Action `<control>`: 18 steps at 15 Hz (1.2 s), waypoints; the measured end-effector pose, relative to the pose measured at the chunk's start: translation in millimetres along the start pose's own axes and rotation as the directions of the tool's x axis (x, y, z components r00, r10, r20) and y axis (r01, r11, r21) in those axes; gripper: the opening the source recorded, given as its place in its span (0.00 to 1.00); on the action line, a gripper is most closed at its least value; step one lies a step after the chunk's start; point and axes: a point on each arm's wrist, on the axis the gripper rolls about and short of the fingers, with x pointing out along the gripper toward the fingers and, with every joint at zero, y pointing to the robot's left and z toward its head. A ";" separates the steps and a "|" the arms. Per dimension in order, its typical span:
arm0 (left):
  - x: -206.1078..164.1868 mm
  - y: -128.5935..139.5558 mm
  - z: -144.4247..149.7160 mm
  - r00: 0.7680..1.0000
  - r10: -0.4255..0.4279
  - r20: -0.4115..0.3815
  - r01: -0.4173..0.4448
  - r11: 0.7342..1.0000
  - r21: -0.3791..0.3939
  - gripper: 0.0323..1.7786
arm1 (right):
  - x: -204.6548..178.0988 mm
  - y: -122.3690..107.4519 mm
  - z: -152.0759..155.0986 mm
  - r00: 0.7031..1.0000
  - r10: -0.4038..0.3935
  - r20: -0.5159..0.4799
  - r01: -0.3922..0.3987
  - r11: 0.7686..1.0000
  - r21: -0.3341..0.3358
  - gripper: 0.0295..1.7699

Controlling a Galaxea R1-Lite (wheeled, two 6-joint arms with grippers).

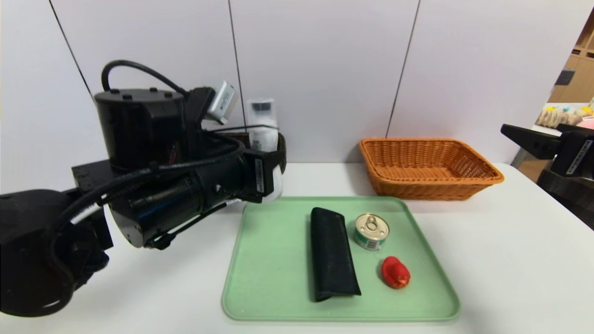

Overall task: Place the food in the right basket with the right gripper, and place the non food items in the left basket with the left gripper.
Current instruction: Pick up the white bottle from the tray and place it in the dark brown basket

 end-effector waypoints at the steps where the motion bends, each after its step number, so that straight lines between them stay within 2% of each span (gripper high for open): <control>1: -1.1 0.2 12.2 1.000 0.005 0.014 -0.005 1.000 -0.002 0.31 | -0.8 -0.2 1.6 1.000 -0.008 0.007 0.008 1.000 0.003 0.96; 3: 1.2 10.0 30.6 0.998 0.041 0.055 -0.041 0.999 -0.006 0.31 | -2.3 -0.1 4.8 1.000 -0.011 0.020 0.010 1.000 0.007 0.96; 6: 16.2 38.8 43.3 0.987 0.132 0.091 -0.132 0.991 -0.015 0.31 | -5.4 0.9 9.3 0.999 0.005 0.039 -0.006 1.000 0.016 0.96; 9: 37.1 71.1 42.2 0.974 0.211 0.081 -0.210 0.978 -0.019 0.31 | -9.3 4.4 21.1 0.993 0.097 0.073 -0.104 0.990 0.097 0.96; 11: 50.1 85.9 37.0 0.969 0.244 0.051 -0.244 0.970 -0.002 0.31 | -10.8 4.0 28.6 0.989 0.121 0.084 -0.130 0.986 0.105 0.96; 14: 69.1 108.2 26.3 0.960 0.280 0.006 -0.280 0.960 0.014 0.31 | -10.4 3.3 38.8 0.988 0.105 0.116 -0.117 0.987 0.108 0.96; 18: 95.5 136.5 8.1 0.945 0.326 -0.038 -0.325 0.945 0.012 0.31 | -9.8 1.6 42.8 0.990 0.037 0.133 -0.052 0.993 0.109 0.96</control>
